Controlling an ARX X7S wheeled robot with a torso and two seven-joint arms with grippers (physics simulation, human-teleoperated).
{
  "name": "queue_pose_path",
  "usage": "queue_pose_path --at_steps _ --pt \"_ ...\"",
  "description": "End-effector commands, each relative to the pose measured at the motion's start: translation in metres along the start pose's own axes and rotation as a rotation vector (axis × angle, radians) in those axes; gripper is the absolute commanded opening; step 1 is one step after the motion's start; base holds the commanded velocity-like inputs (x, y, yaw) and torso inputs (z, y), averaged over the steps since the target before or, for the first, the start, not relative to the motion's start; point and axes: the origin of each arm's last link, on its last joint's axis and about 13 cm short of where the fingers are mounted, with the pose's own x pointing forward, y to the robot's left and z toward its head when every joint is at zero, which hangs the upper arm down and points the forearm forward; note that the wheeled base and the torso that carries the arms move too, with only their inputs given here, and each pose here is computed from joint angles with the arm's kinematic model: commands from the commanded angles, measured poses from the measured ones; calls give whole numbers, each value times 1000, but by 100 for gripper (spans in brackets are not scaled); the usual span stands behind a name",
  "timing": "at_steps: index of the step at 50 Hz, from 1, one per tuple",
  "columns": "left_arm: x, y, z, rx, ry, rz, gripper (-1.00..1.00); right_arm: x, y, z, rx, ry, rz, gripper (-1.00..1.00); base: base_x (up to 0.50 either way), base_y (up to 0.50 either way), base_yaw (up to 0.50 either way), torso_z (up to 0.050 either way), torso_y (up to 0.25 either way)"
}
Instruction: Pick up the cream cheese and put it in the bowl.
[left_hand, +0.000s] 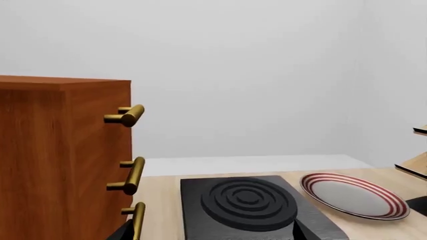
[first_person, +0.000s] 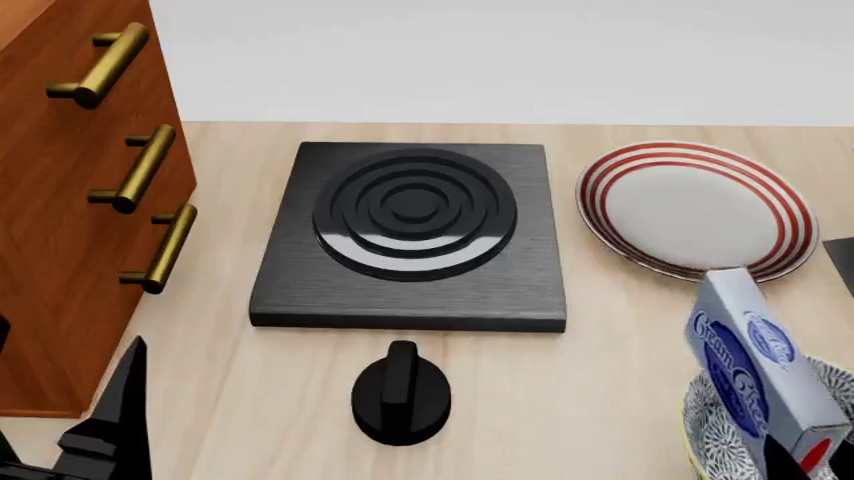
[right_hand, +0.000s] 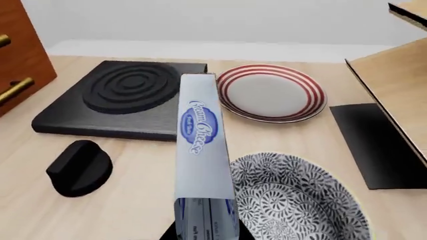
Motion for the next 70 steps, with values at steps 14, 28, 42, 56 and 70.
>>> queue_pose_path --at_steps 14,28,42,56,70 --pt "3 -1 -2 -3 10 2 100 2 -16 34 39 49 -222 -100 0 0 0 0 1" --pt "3 -2 -5 0 16 -1 100 0 -14 34 19 117 -250 -100 0 0 0 0 1" --pt "5 -1 -7 1 21 4 100 0 -14 35 -8 175 -262 -100 0 0 0 0 0" --pt "4 -1 -5 7 18 7 100 19 -8 40 -17 226 -267 -100 0 0 0 0 1" --pt "6 -1 -7 10 15 17 100 44 0 55 -44 280 -271 -100 0 0 0 0 1"
